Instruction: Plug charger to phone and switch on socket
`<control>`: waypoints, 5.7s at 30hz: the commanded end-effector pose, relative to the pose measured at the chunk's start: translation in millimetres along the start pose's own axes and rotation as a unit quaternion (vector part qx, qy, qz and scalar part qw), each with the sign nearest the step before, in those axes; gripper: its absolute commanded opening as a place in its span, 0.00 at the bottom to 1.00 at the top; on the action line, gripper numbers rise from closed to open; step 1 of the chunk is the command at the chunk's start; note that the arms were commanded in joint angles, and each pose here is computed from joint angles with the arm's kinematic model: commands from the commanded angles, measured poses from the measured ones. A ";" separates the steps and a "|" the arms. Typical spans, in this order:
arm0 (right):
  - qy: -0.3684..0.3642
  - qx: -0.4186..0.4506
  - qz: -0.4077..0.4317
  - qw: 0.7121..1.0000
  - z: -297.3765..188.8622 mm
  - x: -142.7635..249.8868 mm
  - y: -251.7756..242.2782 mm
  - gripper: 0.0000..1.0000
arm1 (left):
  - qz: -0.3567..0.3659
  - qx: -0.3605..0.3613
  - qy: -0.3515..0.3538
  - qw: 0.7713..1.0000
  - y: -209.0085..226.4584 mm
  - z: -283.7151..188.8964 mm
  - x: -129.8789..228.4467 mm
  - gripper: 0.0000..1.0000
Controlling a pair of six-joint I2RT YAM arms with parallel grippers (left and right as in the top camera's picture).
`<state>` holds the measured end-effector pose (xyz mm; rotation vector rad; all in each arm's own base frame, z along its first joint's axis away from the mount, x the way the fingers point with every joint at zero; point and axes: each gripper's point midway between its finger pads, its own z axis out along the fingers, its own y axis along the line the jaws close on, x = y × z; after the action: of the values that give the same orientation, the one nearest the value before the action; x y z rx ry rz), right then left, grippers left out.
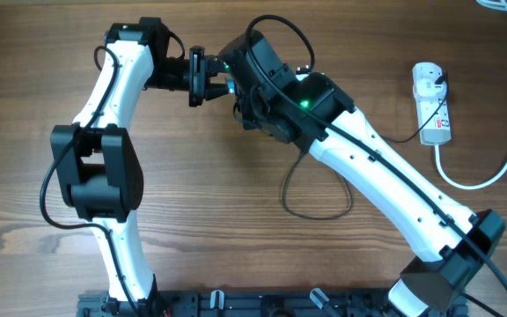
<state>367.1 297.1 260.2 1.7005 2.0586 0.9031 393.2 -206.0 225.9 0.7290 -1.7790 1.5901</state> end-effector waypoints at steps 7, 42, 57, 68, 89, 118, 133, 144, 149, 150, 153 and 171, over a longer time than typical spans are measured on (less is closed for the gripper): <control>0.006 -0.001 0.002 1.000 3.2 4.7 -0.1 0.04 | 0.008 0.009 0.008 1.000 -8.9 -0.3 17.5 0.21; 0.006 0.165 -0.514 0.842 -57.0 -183.5 -29.8 1.00 | 0.243 -0.099 -0.104 0.959 12.0 -23.4 -33.1 0.04; 0.186 0.281 -0.465 0.818 69.1 -167.0 -175.7 0.99 | 0.260 -0.340 -0.498 0.754 7.9 -160.1 10.0 0.04; 0.112 0.319 -0.454 0.824 101.4 -150.3 -203.8 0.72 | 0.219 -0.343 -0.495 0.768 20.0 -159.5 2.7 0.04; 0.097 0.324 -0.426 0.839 138.6 -153.7 -215.4 0.48 | 0.219 -0.343 -0.495 0.768 19.9 -159.6 2.6 0.04; 0.124 0.336 -0.399 0.844 144.7 -145.6 -229.0 0.27 | 0.222 -0.341 -0.496 0.767 18.2 -159.8 2.0 0.04; 0.113 0.332 -0.403 0.845 147.1 -148.4 -226.0 0.20 | 0.222 -0.341 -0.496 0.767 18.3 -159.7 2.1 0.04; 0.092 0.330 -0.412 0.844 149.5 -155.3 -222.1 0.10 | 0.222 -0.341 -0.496 0.767 18.3 -159.7 2.1 0.04; 0.097 0.324 -0.428 0.838 150.8 -154.6 -220.2 0.10 | 0.222 -0.341 -0.496 0.767 18.3 -159.7 2.1 0.04; 0.101 0.320 -0.439 0.834 151.1 -154.3 -217.9 0.05 | 0.222 -0.341 -0.496 0.767 18.3 -159.7 2.1 0.04; 0.128 0.280 -0.463 0.831 141.8 -142.2 -197.5 0.04 | 0.263 -0.334 -0.471 0.773 10.8 -149.8 3.0 0.04; 0.286 -0.065 -0.695 0.657 -59.7 4.6 -126.3 0.04 | 0.545 -0.221 -0.241 0.772 -39.6 -24.0 51.7 0.04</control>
<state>225.9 276.8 217.2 -0.6816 2.6294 1.0119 399.4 -165.0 294.4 -0.1097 -3.1481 1.5434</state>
